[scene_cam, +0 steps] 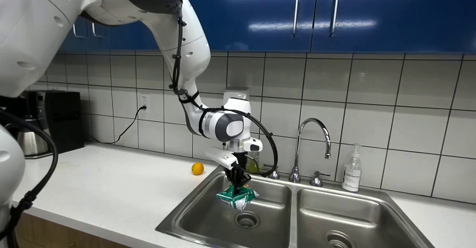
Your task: Move the Lays packet to the left counter
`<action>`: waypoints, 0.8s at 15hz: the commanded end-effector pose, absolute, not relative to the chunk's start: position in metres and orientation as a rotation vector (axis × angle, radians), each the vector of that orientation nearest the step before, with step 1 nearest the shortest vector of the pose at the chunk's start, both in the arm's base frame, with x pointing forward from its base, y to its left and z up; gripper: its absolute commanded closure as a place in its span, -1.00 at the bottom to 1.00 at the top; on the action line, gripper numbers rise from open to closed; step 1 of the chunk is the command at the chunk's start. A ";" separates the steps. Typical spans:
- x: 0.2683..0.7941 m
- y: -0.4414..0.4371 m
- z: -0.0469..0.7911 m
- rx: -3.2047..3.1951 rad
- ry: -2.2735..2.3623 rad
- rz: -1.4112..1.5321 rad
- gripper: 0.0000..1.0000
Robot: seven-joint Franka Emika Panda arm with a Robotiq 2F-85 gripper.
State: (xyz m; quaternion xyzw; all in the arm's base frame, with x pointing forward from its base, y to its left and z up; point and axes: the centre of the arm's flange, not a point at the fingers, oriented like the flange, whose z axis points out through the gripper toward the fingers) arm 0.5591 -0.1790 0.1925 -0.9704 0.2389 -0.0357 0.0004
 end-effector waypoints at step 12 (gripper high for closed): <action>0.475 -0.047 0.254 -3.067 0.191 -0.094 1.00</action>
